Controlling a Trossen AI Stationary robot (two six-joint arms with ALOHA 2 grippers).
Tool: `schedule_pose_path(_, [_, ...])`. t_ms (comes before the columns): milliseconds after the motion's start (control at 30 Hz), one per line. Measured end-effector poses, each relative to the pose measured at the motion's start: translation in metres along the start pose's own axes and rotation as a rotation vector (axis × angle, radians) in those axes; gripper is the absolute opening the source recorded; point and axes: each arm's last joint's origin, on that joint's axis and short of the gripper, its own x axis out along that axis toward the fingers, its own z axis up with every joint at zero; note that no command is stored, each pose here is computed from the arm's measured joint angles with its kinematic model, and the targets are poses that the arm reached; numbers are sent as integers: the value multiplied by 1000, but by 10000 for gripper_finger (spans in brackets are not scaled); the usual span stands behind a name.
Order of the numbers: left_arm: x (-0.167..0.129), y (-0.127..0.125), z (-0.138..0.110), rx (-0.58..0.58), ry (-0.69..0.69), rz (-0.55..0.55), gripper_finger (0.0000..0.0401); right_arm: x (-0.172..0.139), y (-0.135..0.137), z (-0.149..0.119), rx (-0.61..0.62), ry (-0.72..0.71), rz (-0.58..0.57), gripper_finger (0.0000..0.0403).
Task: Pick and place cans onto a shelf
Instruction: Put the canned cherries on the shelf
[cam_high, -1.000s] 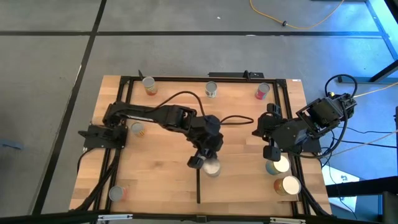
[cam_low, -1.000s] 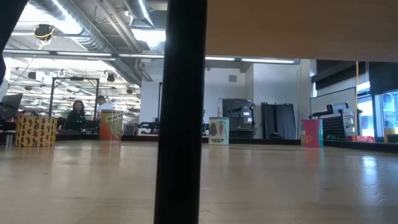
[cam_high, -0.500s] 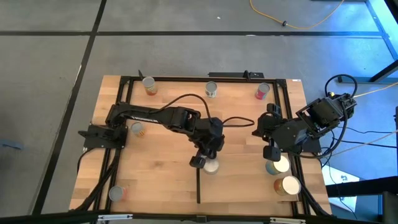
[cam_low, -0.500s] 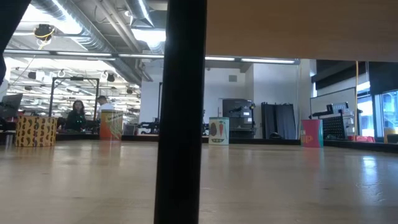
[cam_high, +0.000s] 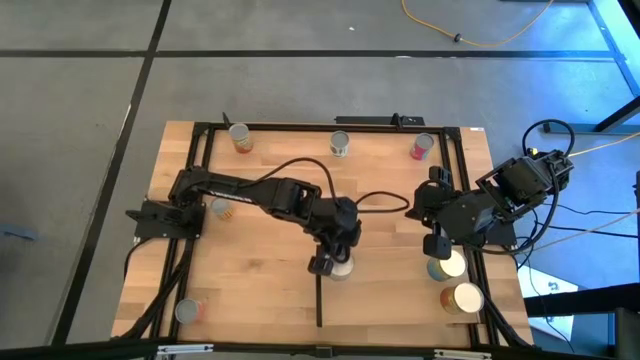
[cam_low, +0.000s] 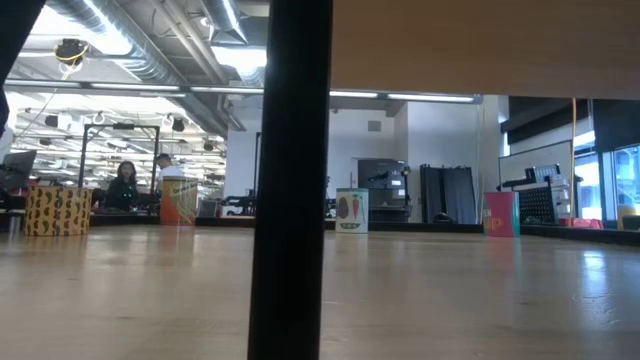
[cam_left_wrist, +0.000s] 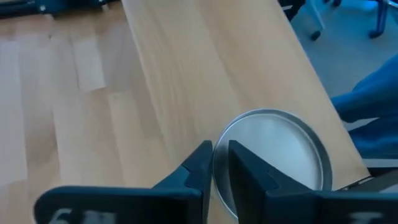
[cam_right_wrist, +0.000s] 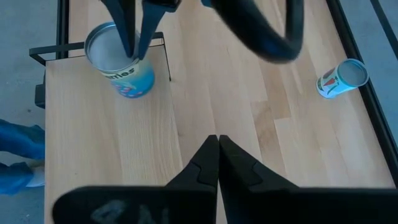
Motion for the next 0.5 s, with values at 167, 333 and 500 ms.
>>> schedule_pose_path(167, [-11,-4,2,7,-30,-4,46,0,0,0,1,-3,2,6])
schedule_pose_path(333, [-20,-12,4,23,-47,-20,46,0,1,1,1,-9,5,6])
schedule_pose_path(500, [-36,-24,-5,32,31,-23,41,0,3,5,-10,-45,28,6])
